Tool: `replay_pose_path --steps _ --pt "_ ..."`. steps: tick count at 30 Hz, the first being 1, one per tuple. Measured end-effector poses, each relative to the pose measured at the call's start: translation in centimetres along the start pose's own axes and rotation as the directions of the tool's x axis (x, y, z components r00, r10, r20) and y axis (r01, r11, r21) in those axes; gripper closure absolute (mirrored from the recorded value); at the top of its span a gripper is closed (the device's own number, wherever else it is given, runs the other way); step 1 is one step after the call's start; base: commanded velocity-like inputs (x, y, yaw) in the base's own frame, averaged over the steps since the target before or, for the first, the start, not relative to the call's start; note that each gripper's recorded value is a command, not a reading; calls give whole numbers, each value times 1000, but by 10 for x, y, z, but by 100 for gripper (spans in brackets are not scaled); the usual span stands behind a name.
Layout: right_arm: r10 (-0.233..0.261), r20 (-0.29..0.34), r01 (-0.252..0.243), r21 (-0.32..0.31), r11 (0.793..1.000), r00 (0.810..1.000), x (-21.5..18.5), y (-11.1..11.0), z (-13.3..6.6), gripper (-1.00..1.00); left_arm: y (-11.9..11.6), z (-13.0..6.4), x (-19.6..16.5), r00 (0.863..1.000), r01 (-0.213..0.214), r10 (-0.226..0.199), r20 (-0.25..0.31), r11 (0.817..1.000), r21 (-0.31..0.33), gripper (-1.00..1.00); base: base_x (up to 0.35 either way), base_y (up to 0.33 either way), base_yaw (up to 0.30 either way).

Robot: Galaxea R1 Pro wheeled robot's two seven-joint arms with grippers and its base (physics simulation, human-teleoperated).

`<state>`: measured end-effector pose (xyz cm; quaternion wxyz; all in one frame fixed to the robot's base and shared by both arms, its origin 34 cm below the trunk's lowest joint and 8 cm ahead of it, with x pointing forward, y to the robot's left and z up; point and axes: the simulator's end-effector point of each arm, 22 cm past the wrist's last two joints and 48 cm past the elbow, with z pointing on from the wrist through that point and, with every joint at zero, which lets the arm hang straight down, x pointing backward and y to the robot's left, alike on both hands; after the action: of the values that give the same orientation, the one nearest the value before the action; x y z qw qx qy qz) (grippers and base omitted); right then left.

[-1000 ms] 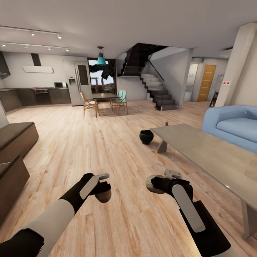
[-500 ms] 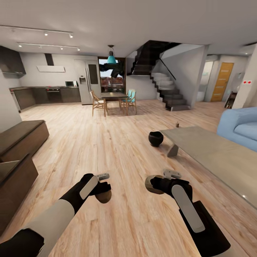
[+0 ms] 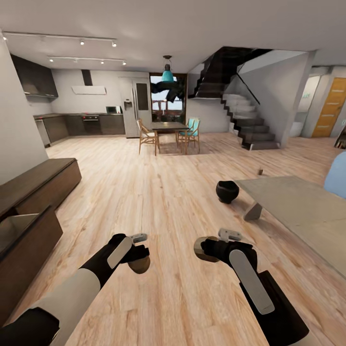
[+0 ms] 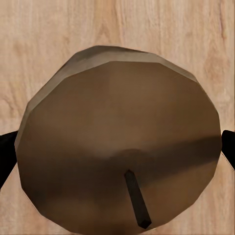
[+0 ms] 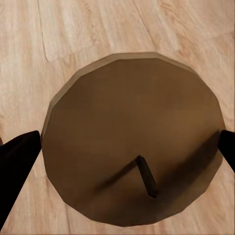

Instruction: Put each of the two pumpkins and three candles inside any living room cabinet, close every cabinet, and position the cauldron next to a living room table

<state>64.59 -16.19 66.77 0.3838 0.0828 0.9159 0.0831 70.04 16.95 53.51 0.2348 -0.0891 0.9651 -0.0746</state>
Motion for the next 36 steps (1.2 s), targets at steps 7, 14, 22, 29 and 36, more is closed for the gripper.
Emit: replay_pose_path --steps 7,14,22,29,36 --pt "-14 -12 14 -1 1000 1000 6 4 3 100 2 4 3 1000 1 -1 -9 1000 -3 100 330 -115 174" --pt "-21 -23 21 1 1000 1000 11 4 7 100 3 9 7 1000 1 -1 -19 1000 -6 100 324 -131 156" --pt "-22 -31 22 2 1000 999 14 4 11 100 4 14 10 1000 2 -2 -29 1000 -9 100 322 -103 148" --pt "-23 -32 23 3 1000 999 15 4 12 100 5 15 11 999 2 -3 -32 1000 -9 100 334 -29 46" --pt "-23 -32 23 3 1000 999 15 4 12 100 4 16 12 999 2 -2 -33 1000 -10 100 338 -29 180"
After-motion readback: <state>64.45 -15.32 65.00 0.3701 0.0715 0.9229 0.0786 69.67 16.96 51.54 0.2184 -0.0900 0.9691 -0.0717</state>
